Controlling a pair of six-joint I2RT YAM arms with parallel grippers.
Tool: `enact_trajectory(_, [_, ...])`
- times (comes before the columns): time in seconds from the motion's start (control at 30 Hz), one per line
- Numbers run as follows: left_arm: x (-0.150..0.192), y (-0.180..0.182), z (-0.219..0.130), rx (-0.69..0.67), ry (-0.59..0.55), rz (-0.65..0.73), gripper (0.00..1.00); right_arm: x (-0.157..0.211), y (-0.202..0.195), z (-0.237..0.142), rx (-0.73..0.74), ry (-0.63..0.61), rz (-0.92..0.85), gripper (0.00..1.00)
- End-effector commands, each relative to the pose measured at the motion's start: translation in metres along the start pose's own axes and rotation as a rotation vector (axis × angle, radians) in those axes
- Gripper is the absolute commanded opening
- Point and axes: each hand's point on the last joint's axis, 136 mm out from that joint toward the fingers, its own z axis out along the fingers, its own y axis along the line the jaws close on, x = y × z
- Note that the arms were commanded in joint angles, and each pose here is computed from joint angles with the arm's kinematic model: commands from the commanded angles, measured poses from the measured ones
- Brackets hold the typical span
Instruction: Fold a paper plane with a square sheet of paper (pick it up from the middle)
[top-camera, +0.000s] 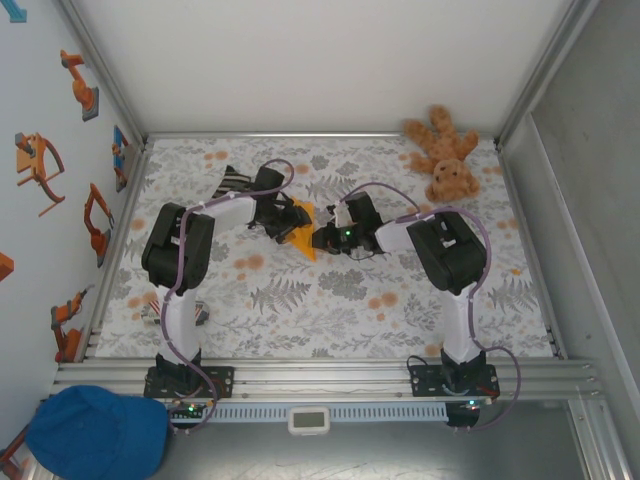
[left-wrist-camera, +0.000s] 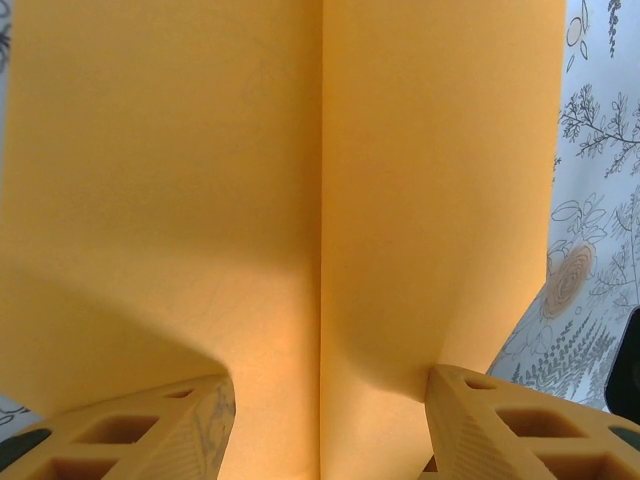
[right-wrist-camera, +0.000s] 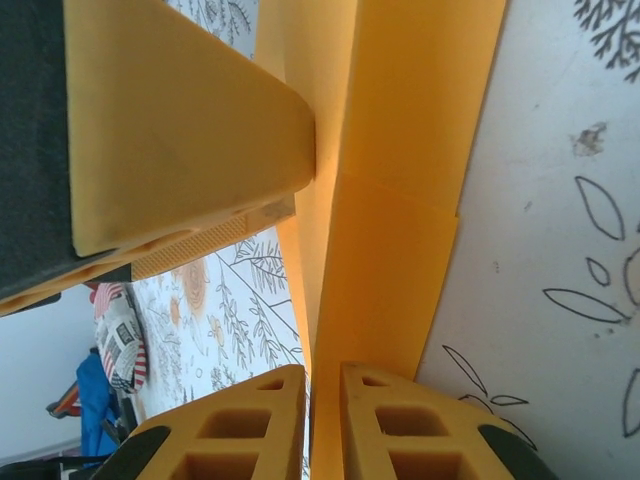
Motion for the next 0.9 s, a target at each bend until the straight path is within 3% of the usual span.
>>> enact_trajectory(0.0, [0.050,0.132,0.034,-0.451,0.142,-0.130,0.56,0.002,-0.015,0.000,0.092,0.005,-0.006,0.16])
enact_trajectory(0.3, [0.047,0.127,0.030,-0.437,0.131,-0.124,0.56,0.007,-0.024,0.003,0.083,0.019,0.033,0.06])
enact_trajectory(0.5, [0.033,0.101,0.019,-0.349,0.096,-0.081,0.57,0.007,-0.024,0.003,0.039,0.024,0.068,0.03])
enact_trajectory(0.73, [-0.004,0.017,-0.015,0.016,0.009,0.003,0.63,0.006,-0.026,0.002,0.003,0.030,0.101,0.02])
enact_trajectory(0.87, [-0.033,-0.029,-0.061,0.232,-0.095,0.046,0.64,0.008,-0.027,0.002,-0.005,0.042,0.129,0.02])
